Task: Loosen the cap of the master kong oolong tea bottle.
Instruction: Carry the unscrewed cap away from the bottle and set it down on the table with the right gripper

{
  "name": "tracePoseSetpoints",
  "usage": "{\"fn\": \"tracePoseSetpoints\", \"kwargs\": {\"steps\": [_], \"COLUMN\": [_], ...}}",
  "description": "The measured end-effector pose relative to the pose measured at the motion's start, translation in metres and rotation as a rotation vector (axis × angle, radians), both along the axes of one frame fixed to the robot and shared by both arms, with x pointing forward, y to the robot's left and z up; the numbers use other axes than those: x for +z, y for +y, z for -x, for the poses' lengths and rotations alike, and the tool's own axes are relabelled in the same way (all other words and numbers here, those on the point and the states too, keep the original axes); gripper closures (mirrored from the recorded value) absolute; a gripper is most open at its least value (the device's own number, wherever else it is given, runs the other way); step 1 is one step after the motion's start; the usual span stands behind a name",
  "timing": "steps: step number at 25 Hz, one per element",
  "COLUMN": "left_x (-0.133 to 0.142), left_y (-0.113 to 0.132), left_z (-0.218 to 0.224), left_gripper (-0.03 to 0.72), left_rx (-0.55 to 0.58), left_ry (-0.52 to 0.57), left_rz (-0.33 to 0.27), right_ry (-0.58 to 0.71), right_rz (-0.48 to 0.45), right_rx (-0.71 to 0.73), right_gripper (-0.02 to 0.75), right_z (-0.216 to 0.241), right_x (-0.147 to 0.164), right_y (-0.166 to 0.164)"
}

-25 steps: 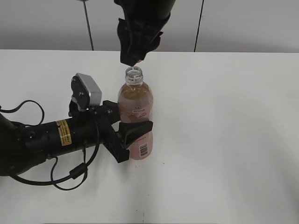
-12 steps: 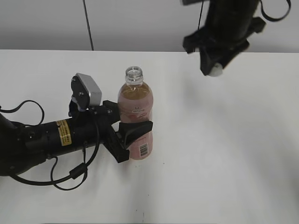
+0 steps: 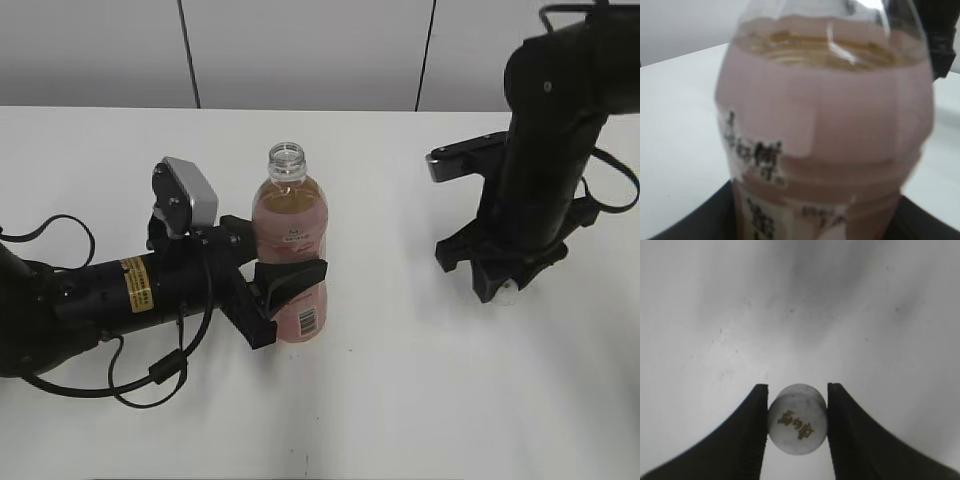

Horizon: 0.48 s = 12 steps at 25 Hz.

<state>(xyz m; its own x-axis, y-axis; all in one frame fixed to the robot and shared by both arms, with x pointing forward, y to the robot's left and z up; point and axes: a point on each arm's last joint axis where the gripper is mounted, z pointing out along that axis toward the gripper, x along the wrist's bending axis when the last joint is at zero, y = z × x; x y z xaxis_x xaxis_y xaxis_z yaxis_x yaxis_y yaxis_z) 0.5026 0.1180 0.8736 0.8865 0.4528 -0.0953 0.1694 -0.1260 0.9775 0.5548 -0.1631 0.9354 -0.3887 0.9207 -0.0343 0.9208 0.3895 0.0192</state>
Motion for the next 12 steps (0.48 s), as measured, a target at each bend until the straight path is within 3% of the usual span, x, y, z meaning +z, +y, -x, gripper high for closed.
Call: {"fn": "tracePoseSetpoints", "kwargs": {"steps": [6,12], "left_x": [0.0,0.0], "left_y": [0.0,0.0], "left_z": [0.0,0.0], "left_gripper": [0.306,0.306], "left_rx": [0.0,0.0], "left_ry": [0.0,0.0], "left_rz": [0.0,0.0], "right_ry": [-0.061,-0.049], "right_rz": [-0.067,-0.075], "right_rx": [-0.028,-0.041], "right_gripper": [0.465,0.461], "right_z": [-0.006,-0.009], "right_x": [-0.027,-0.048], "right_y": [0.006,0.009]}}
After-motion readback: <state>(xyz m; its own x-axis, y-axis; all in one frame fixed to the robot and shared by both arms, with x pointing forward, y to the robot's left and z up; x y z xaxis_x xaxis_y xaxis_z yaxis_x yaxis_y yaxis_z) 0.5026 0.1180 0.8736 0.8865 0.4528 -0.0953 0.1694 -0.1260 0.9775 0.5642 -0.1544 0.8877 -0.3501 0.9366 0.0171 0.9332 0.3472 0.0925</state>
